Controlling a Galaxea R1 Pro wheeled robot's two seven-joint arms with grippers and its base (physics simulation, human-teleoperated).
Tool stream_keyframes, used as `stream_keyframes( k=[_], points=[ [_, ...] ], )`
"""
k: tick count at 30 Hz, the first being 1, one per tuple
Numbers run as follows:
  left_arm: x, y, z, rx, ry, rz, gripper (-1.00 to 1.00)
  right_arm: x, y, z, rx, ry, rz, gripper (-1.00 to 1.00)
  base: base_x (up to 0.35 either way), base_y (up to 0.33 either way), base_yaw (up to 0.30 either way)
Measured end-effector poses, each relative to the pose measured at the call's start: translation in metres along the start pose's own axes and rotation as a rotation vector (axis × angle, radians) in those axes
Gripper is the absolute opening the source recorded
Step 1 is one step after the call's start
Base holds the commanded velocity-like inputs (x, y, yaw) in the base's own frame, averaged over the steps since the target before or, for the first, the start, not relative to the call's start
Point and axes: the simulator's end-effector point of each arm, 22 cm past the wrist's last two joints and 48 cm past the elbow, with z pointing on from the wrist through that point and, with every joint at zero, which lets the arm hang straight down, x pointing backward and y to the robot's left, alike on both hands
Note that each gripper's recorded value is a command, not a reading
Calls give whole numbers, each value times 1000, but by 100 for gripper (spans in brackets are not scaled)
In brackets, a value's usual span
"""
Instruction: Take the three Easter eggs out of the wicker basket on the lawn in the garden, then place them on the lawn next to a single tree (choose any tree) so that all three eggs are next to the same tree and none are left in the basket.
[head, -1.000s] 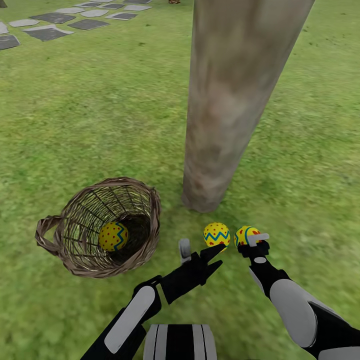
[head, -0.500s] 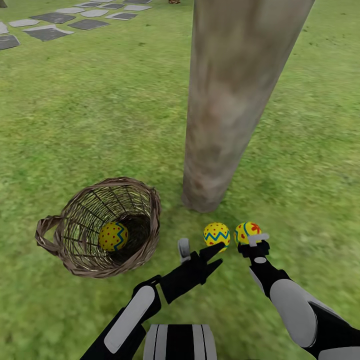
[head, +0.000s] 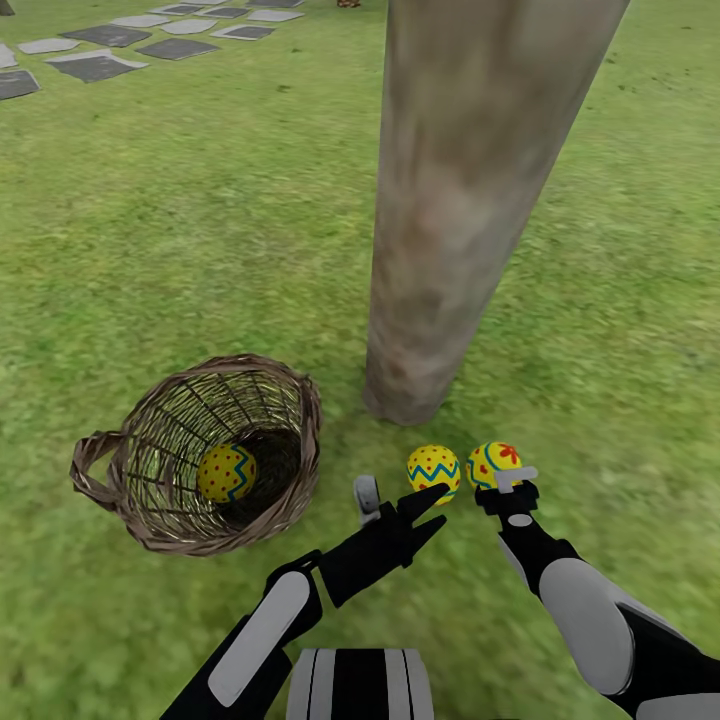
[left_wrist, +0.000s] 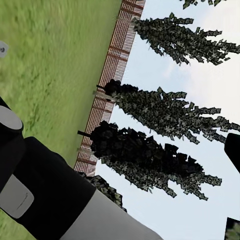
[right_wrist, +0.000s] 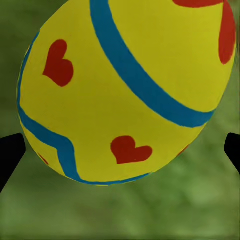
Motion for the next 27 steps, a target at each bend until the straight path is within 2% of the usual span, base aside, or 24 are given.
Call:
stream_keyframes(
  k=[5,14,23,27],
  points=[
    [0,0,0,0,0,0,100,0,0,0,0,0,0,100,0,0,0],
    [-3,18,-1,-17,-5,-32,100,22,9,9,-11,33,-9,100,0,0,0],
    [-3,18,-1,-17,-5,-31,100,22,9,9,-11,33,-9,100,0,0,0],
    [-2,9,-1,-8,-3,-17,100,12,5,5,-7,18,-4,100,0,0,0]
  ],
)
